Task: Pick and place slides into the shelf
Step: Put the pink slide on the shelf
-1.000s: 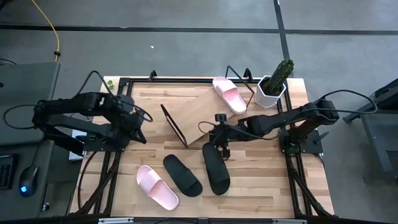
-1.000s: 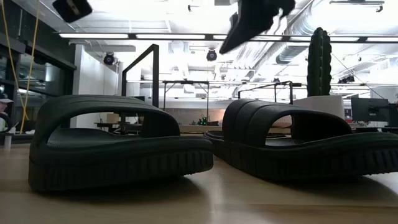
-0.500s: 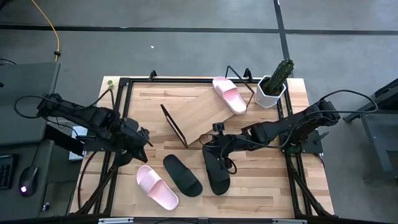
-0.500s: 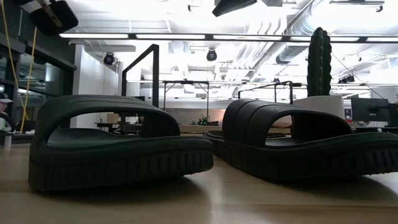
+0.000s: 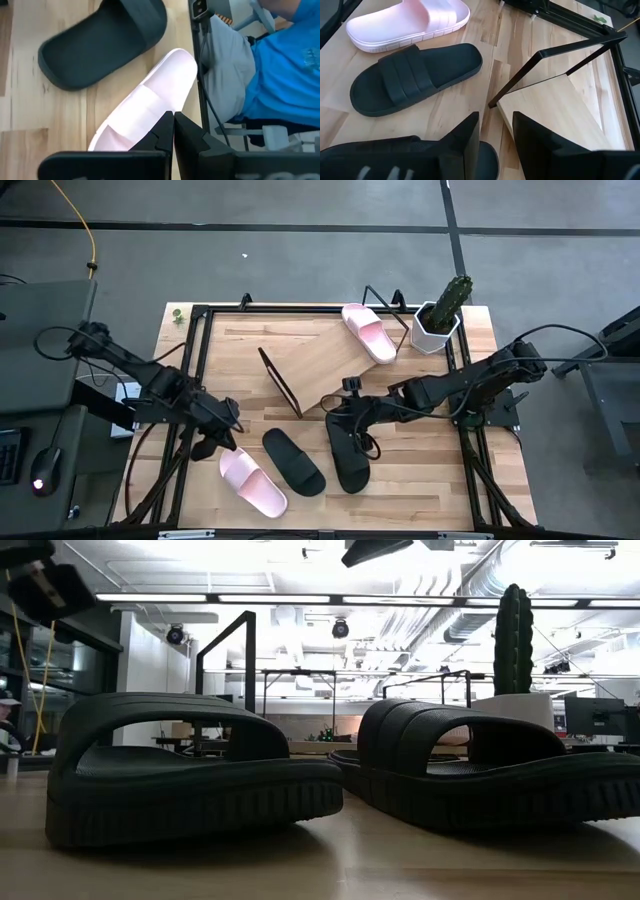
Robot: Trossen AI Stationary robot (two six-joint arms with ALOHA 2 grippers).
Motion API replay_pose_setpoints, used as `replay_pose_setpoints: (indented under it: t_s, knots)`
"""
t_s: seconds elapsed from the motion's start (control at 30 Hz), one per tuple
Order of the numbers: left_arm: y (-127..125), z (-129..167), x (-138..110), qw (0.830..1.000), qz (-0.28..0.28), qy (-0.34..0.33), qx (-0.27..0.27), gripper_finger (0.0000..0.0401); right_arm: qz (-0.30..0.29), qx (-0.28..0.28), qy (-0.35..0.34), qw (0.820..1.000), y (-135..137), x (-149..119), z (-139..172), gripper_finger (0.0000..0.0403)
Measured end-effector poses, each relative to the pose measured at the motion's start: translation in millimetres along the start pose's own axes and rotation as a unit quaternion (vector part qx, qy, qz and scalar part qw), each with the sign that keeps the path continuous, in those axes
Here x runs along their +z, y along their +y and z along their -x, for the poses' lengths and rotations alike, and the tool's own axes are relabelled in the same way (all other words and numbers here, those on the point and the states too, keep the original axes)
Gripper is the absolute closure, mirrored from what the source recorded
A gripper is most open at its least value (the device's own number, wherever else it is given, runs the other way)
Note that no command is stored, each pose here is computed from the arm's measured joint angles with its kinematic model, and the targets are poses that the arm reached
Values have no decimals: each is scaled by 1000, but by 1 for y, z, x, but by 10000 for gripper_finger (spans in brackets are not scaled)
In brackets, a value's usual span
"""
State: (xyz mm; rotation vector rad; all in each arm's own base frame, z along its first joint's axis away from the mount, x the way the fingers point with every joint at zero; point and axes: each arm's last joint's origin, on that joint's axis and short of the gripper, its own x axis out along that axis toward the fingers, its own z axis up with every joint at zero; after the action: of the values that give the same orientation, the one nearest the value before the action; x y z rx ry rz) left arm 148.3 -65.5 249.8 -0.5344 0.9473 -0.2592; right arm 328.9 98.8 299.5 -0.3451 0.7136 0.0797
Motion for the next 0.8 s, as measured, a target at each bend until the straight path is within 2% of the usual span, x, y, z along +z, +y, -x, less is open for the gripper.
replay_pose_setpoints:
  t_s: [0.3,0.63,0.8]
  knots:
    - [12,-21,-24,998,46,35,16,389,-17,0,0,1000,0,0,0,295]
    - [9,-28,-31,997,68,16,20,289,-20,3,-1,1000,2,0,1,295]
    - [5,-28,-35,996,82,17,21,251,5,15,-5,1000,13,2,4,295]
